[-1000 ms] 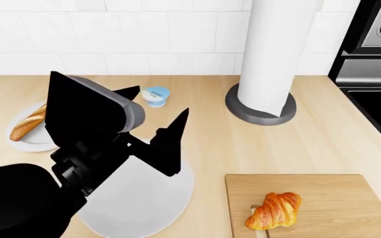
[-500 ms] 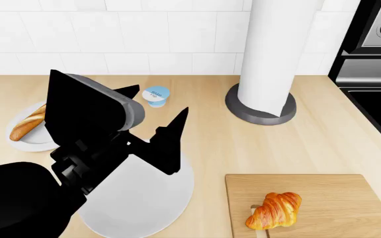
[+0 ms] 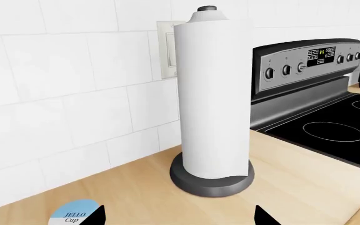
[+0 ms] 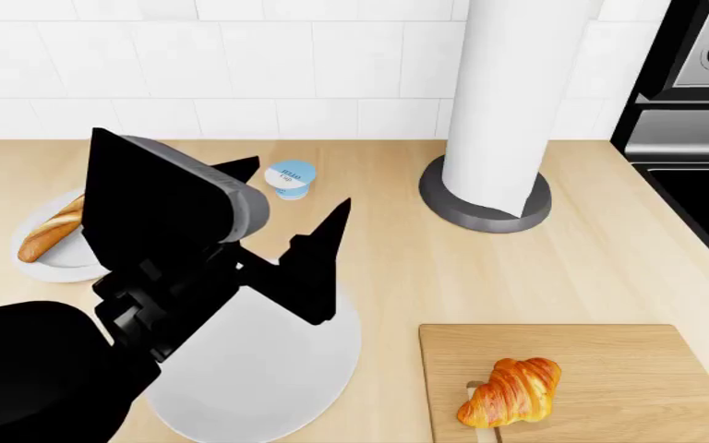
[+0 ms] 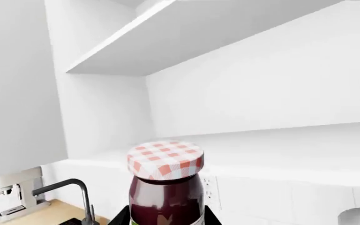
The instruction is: From the different types of pastries on the counter, select a croissant and place it on the cutting board. Then retrieve a jar of jam from the cabinet and place it alongside the croissant on the cutting board.
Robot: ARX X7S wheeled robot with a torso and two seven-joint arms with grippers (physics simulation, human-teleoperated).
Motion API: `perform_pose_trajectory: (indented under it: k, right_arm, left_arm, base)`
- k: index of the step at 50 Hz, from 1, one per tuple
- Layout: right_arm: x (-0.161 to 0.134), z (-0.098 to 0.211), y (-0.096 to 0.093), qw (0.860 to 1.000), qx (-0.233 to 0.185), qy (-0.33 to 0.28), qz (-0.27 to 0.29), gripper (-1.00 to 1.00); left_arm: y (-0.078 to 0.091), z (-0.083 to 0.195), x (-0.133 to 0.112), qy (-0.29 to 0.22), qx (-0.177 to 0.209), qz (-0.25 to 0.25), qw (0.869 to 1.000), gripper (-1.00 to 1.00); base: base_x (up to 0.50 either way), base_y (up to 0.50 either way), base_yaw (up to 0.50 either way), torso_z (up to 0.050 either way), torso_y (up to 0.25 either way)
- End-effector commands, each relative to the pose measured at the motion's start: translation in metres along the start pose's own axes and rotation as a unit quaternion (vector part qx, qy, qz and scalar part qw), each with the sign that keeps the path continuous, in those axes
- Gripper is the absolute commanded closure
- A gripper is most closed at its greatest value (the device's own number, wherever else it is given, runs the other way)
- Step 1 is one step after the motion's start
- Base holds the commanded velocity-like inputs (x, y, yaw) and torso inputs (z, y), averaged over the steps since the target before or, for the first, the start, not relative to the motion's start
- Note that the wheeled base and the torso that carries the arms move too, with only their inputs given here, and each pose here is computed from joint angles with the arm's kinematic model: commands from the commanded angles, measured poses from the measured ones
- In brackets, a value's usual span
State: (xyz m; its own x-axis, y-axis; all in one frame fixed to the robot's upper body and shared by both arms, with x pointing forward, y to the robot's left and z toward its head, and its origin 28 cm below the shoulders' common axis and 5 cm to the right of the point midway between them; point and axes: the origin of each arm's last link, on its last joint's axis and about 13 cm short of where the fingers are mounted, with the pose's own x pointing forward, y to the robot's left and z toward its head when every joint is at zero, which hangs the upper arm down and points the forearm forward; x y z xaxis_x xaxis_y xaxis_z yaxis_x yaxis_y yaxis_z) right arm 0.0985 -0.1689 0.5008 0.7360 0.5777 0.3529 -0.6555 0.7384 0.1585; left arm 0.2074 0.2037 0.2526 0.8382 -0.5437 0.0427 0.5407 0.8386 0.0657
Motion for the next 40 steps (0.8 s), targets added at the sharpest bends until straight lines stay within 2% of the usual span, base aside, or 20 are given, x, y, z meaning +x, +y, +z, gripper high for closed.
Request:
perform_pose_trajectory:
  k: [1, 20, 32, 37, 40]
  right_arm:
    - [-0.002, -0.023, -0.009, 0.999, 0.006, 0.036, -0.014, 1.0]
    - [-0.011, -0.054, -0.022, 0.996, 0.019, 0.075, -0.051, 1.0]
    - [-0.029, -0.061, -0.04, 0.986, -0.01, 0.058, -0.153, 1.0]
    - [-0.036, -0.062, -0.044, 0.982, -0.009, 0.054, -0.18, 1.0]
    - [-0.036, -0.063, -0.046, 0.979, -0.023, 0.059, -0.195, 1.0]
  left_arm:
    - [0.0, 0.001, 0.0, -0.001, 0.0, 0.0, 1.0, -1.0]
    - [0.0, 0.001, 0.0, -0.002, 0.0, -0.001, 1.0, -1.0]
    - [0.0, -0.001, 0.001, -0.001, -0.001, -0.002, 1.0, -1.0]
    - [0.0, 0.0, 0.002, 0.0, 0.0, -0.003, 1.0, -1.0]
    - [-0.001, 0.0, 0.003, -0.001, 0.0, -0.004, 1.0, -1.0]
  base:
    - [0.0, 0.0, 0.0, 0.0, 0.0]
    - [0.0, 0.0, 0.0, 0.001, 0.0]
    - [0.0, 0.0, 0.0, 0.0, 0.0]
    - [0.0, 0.0, 0.0, 0.0, 0.0]
    - [0.0, 0.0, 0.0, 0.0, 0.0]
